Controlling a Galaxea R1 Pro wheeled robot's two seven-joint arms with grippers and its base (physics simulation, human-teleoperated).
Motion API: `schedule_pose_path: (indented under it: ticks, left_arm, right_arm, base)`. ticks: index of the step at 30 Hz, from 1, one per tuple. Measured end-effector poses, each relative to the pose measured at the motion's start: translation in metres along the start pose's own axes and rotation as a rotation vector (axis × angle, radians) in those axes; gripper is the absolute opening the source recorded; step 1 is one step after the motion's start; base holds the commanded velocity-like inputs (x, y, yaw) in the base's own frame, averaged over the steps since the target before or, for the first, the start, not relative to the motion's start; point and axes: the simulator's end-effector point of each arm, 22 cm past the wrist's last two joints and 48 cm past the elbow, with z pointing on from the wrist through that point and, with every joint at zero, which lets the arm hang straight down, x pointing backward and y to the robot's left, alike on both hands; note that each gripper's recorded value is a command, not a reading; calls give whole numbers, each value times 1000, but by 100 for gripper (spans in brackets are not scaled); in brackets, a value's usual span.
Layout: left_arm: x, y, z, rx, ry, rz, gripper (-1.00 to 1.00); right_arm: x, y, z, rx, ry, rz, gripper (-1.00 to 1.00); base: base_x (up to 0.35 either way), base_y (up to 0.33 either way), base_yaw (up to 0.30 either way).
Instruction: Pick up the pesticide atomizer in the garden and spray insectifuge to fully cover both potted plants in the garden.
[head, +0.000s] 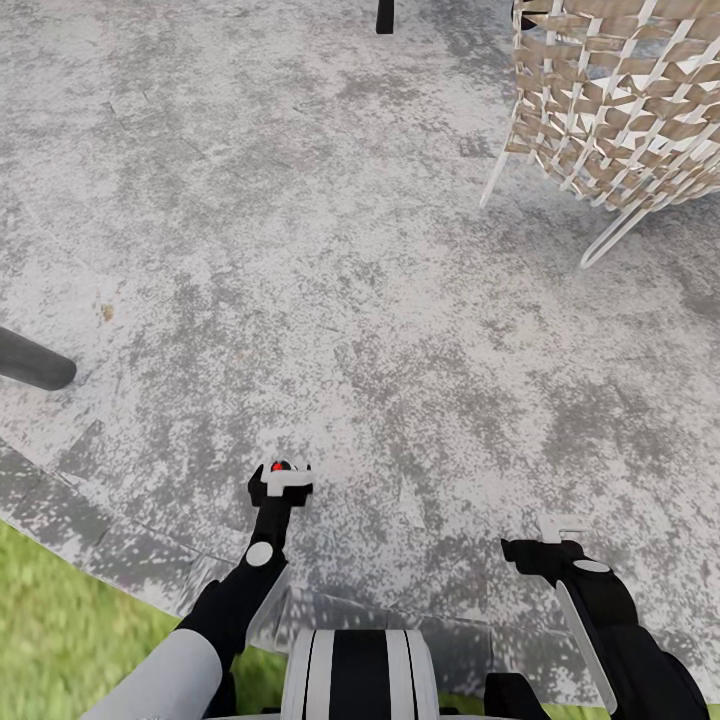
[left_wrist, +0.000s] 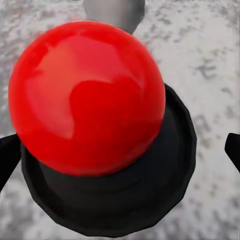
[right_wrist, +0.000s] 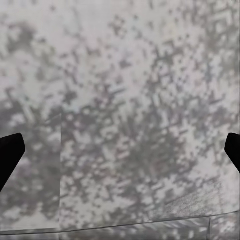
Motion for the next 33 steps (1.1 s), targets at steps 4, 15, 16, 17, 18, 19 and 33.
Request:
schedule_pose_path:
  ticks: [4,15,16,17,18,19,33]
  left_arm:
    - [-1,0,0,0,-1,0,-100]
    - [-9,0,3,-1,-17,-7,-100]
    - [-12,-1,3,0,-23,-11,-100]
    - [-17,-1,4,-1,-33,-14,-100]
    - [-26,-1,5,-1,-52,-21,-100]
    - [-33,-1,6,-2,-66,-25,-100]
    - [-84,-5,5,5,-163,-59,-100]
  right_arm:
    - [0,0,0,0,-1,0,100]
    - [0,-1,0,1,-1,1,100]
    - [0,-1,0,1,-1,1,100]
    - [0,-1,0,1,-1,1,100]
    - [0,-1,0,1,-1,1,100]
    - [0,-1,0,1,-1,1,100]
    - [0,-1,0,2,2,1,100]
  base:
    - [0,0,0]
    - [0,0,0]
    - [0,0,0]
    - [0,0,0]
    - [0,0,0]
    - [0,0,0]
    - [0,0,0]
